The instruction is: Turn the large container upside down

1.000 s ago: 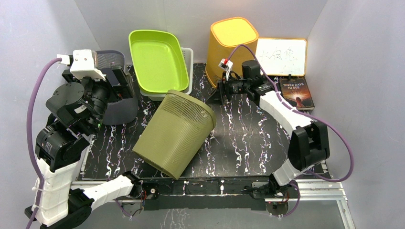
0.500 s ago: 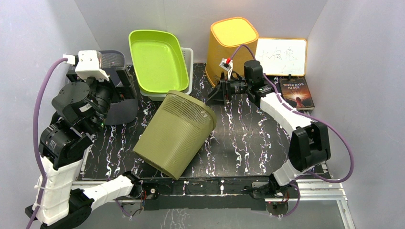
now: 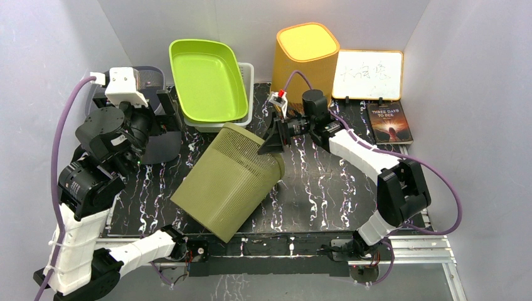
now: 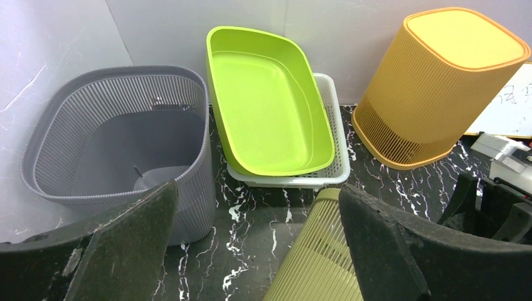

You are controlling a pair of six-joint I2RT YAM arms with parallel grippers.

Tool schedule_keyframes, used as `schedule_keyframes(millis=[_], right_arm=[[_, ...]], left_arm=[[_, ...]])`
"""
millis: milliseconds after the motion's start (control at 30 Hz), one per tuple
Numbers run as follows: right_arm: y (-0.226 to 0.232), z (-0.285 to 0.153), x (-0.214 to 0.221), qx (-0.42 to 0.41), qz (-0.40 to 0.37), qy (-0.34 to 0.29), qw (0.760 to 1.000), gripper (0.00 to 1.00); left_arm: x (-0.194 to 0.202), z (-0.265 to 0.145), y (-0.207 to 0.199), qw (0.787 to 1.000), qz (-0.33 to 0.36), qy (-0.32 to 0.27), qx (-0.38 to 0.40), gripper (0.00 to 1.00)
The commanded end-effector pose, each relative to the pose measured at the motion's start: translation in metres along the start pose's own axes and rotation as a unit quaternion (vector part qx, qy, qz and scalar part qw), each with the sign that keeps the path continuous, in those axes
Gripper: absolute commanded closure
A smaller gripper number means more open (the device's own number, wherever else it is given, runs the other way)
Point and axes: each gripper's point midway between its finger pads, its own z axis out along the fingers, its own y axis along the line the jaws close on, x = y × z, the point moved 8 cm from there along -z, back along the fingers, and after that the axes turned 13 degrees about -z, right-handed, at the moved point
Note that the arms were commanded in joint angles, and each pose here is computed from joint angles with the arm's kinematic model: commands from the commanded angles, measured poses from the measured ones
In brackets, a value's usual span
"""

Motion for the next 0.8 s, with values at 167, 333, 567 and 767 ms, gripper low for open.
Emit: schedule_keyframes(millis=[167, 333, 567, 767], right_arm=[[0.012, 0.028, 0.018, -0.045, 0.014, 0.012, 0.999, 0.71], [0.017, 0.034, 0.026, -0.041, 0.025, 0.004, 0.999, 1.00], [0.058, 0.021, -0.011, -0.061, -0.009, -0.185, 0.981, 1.00], [0.067, 0.019, -0.024, -0.105, 0.024, -0.345, 0.932, 1.00]], left_arm=[[-0.004, -0.008, 0.006, 1.000, -0.012, -0.013, -0.004, 0.02], [-0.004, -0.010, 0.007, 1.000, -0.014, -0.013, -0.003, 0.02], [-0.011, -0.013, 0.006, 1.000, -0.020, -0.018, 0.004, 0.02], [-0.020, -0.015, 0.003, 1.000, -0.022, -0.019, 0.012, 0.02]])
